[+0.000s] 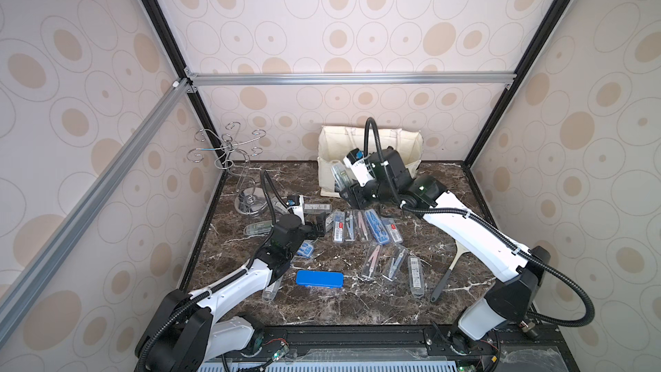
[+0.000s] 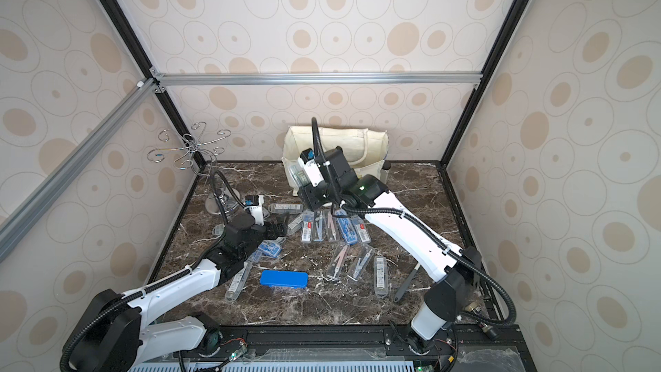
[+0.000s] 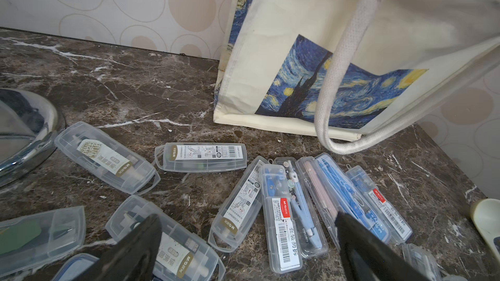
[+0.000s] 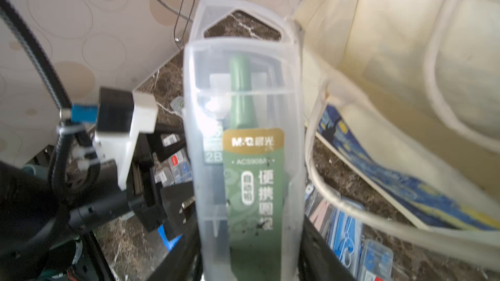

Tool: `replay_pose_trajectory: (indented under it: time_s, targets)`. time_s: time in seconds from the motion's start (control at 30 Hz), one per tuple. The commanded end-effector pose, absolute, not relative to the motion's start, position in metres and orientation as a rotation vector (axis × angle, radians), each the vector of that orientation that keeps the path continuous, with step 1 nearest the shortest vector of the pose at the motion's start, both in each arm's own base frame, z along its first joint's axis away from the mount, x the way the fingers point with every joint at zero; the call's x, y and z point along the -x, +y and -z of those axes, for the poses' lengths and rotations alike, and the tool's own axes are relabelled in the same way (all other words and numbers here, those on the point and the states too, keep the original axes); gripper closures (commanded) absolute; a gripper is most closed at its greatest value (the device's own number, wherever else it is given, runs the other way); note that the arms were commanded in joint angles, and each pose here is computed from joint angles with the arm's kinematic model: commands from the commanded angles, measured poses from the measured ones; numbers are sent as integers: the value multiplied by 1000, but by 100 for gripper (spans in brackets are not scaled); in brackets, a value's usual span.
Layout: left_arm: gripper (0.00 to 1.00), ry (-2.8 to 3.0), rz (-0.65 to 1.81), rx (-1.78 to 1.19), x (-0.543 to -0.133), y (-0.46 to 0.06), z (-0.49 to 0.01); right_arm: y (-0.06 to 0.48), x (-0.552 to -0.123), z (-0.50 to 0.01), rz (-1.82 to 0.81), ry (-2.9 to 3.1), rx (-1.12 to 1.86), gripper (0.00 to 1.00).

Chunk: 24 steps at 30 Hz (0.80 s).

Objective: Put the compass set into the canvas bag
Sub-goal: Place the compass set in the canvas bag.

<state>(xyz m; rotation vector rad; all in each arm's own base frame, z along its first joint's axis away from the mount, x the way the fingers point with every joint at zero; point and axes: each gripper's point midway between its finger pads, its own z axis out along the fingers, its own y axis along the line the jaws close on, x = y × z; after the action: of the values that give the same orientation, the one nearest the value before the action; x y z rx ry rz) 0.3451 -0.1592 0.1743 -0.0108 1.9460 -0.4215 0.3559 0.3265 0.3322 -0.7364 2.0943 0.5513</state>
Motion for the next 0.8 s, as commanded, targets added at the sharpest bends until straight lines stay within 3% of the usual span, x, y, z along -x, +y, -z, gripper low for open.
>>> replay_pose_trajectory:
  time_s: [0.0, 0.2, 0.43, 0.77]
  targets:
    - [0, 1902, 415, 39, -346, -152, -186, 318, -381, -342, -558, 2085, 773, 47]
    - [0, 1899, 400, 68, -341, -144, -185, 285, -450, -349, -526, 2080, 671, 47]
    - [0, 1916, 377, 98, -339, -138, -181, 237, -508, -311, -474, 2157, 593, 47]
    - [0, 1939, 358, 120, -341, -136, -173, 205, -516, -257, -352, 2248, 819, 46]
